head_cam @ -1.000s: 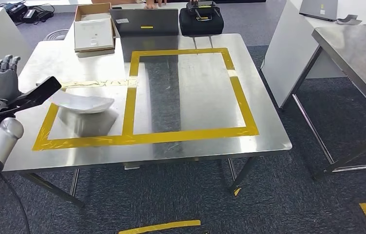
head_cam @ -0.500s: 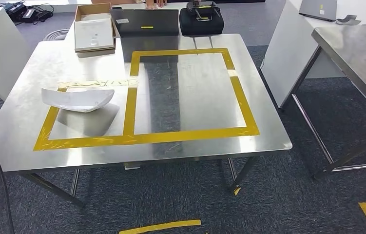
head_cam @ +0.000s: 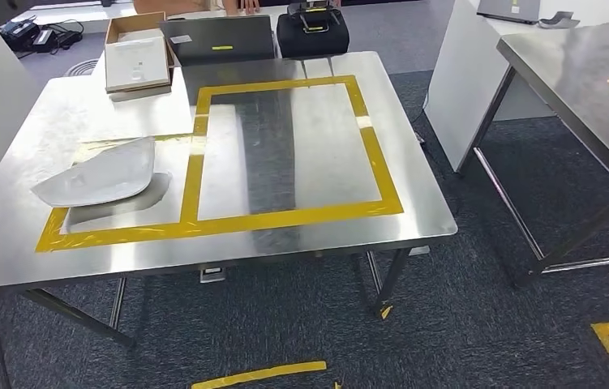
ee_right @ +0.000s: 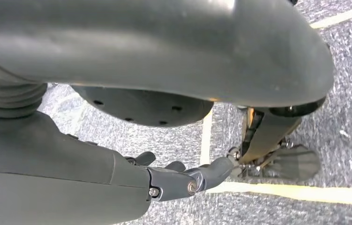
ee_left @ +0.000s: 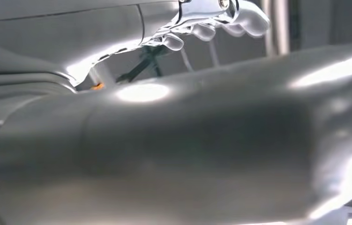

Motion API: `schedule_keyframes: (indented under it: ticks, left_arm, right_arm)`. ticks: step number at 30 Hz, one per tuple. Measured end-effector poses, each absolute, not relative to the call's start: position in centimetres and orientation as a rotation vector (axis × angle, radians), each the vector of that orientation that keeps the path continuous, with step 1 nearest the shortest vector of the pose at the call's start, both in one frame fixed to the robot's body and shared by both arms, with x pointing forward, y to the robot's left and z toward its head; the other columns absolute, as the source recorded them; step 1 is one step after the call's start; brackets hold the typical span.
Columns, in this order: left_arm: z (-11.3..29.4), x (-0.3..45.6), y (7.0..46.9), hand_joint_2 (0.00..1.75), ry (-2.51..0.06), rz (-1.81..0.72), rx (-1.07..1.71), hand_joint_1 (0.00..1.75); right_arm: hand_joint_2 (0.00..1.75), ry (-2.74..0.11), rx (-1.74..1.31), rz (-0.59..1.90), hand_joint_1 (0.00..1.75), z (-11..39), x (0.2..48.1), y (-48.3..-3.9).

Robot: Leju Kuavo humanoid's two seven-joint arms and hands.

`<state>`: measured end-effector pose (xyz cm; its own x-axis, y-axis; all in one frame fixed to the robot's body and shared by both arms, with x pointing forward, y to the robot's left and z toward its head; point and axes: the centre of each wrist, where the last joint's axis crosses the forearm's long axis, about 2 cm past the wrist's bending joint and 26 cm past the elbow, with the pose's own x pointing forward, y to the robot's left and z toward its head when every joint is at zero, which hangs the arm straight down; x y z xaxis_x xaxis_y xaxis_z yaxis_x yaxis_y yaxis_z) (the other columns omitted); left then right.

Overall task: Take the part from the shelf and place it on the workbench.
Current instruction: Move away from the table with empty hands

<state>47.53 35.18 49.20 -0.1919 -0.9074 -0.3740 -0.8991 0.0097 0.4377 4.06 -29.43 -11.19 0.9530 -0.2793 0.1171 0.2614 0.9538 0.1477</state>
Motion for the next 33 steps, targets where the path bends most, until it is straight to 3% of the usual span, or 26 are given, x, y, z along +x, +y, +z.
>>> schedule_keyframes:
  ticks: [18,33]
  left_arm:
    - [50.6,48.1,32.2,0.00,-2.217,-1.046,2.045,0.00]
    - [50.8,48.4,37.0,0.00,-2.094,-1.006,2.064,0.00]
  right_arm:
    - [0.00,-0.115,0.124,-0.319,0.00,-11.2,3.8,-29.4]
    - [0.00,-0.119,0.111,-0.263,0.00,-11.2,3.7,-29.5]
